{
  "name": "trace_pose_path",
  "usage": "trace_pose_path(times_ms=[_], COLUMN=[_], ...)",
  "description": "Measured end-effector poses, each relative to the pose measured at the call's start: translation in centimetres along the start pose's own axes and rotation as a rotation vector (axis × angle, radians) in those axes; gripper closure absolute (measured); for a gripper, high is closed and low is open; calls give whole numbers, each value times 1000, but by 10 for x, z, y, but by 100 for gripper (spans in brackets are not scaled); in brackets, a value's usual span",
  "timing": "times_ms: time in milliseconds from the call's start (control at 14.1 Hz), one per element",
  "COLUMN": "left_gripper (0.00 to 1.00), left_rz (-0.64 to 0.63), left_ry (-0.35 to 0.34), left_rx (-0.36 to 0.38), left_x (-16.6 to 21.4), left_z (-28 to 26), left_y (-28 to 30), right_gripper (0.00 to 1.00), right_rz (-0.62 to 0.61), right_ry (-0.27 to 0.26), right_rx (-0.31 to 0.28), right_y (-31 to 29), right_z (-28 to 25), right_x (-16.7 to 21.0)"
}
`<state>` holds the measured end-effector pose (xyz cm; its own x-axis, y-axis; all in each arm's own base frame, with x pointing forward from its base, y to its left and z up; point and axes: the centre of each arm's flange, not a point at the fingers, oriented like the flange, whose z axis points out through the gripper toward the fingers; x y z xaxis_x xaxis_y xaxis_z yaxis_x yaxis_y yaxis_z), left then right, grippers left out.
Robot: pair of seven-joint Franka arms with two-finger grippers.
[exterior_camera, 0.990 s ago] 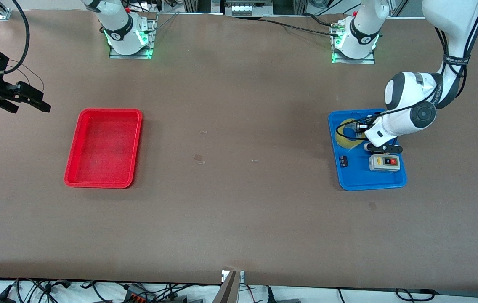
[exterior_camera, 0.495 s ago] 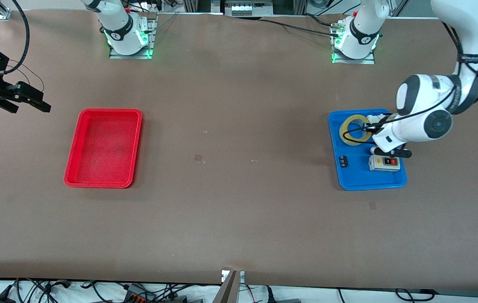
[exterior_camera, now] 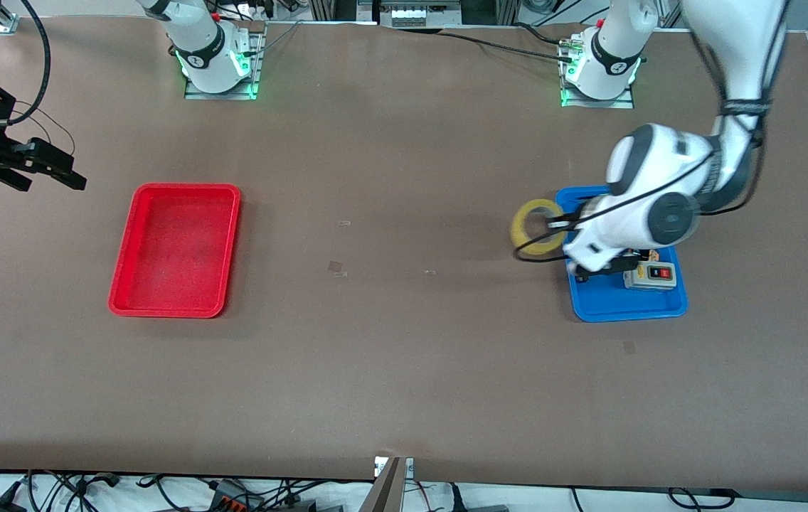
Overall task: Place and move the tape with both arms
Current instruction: 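Carry the tape roll toward the table middle with the left gripper, then release the tape on the table while the right gripper reaches toward it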
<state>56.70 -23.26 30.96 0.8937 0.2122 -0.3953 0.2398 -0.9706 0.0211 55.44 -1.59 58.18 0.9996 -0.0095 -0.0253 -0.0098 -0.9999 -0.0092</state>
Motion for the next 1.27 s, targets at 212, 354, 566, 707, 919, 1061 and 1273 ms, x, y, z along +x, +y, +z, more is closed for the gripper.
trace_pose_path(times_ms=[212, 354, 566, 707, 919, 1061, 1273], left_gripper=[79, 79, 81, 74, 40, 15, 0], left_rz=[-107, -156, -193, -194, -210, -230, -232], left_ry=[-8, 35, 112, 126, 144, 135, 123], left_rx=[-12, -47, -123, -138, -155, -126, -58], left_x=[-7, -11, -26, -31, -22, -14, 1], left_z=[42, 74, 110, 114, 90, 57, -16], left_y=[108, 165, 220, 229, 223, 204, 145], right_gripper=[0, 0, 0, 0, 0, 0, 0], right_rz=[0, 0, 0, 0, 0, 1, 1], right_ry=[-1, 0, 0, 0, -7, -10, -16], right_rx=[0, 0, 0, 0, 0, 0, 0], right_y=[0, 0, 0, 0, 0, 0, 0], right_z=[0, 0, 0, 0, 2, 4, 7], right_x=[0, 0, 0, 0, 1, 1, 3])
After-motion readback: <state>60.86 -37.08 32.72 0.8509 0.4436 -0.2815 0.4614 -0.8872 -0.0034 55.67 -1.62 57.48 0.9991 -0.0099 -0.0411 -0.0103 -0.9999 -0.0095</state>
